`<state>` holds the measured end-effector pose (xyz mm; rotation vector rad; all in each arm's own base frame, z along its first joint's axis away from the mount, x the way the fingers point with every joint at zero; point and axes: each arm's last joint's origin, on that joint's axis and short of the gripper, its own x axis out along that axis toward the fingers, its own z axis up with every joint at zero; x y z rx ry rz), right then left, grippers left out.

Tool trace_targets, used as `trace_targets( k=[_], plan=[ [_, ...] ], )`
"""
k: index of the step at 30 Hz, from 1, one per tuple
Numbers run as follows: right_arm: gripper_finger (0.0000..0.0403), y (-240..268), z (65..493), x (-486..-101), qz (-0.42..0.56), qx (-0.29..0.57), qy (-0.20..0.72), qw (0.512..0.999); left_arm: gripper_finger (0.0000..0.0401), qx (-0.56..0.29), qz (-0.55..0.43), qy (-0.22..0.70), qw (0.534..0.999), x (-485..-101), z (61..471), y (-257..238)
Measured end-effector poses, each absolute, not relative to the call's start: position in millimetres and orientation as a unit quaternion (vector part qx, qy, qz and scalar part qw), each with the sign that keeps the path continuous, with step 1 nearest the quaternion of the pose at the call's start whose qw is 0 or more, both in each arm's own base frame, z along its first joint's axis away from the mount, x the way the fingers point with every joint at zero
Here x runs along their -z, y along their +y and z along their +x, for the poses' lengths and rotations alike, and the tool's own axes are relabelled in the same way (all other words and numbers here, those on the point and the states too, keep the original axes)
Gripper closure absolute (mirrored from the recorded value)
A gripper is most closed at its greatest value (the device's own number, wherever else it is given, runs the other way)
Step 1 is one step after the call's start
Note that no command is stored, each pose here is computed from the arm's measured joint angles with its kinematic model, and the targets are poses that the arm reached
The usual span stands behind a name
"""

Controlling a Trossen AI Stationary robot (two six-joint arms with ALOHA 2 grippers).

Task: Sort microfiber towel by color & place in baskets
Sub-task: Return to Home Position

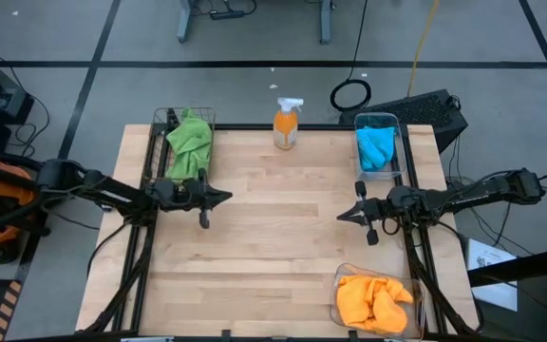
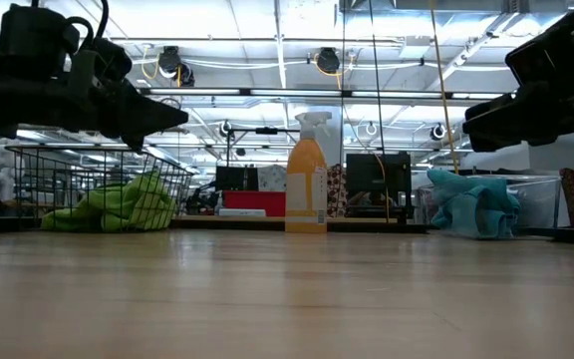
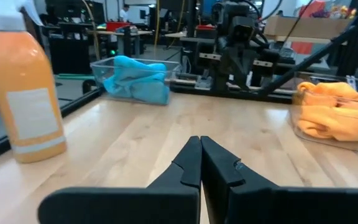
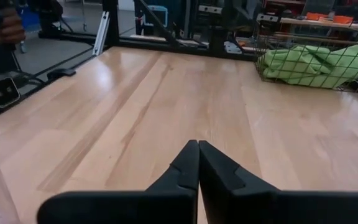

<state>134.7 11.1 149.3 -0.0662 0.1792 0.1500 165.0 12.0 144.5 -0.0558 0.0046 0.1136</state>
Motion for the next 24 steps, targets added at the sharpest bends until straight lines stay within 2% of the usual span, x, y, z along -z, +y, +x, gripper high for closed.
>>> trace_targets(
  k=[8,24],
  plan=[
    [0.0403,11,132,-149,-0.020,-0.076,0.094,0.992,0.0399,-0.066,-0.037,0.012,0.997,-150,158,12],
    [0.0403,10,120,-161,-0.032,-0.074,0.046,0.996,0.0399,-0.061,-0.035,-0.009,0.997,-165,139,10]
  ],
)
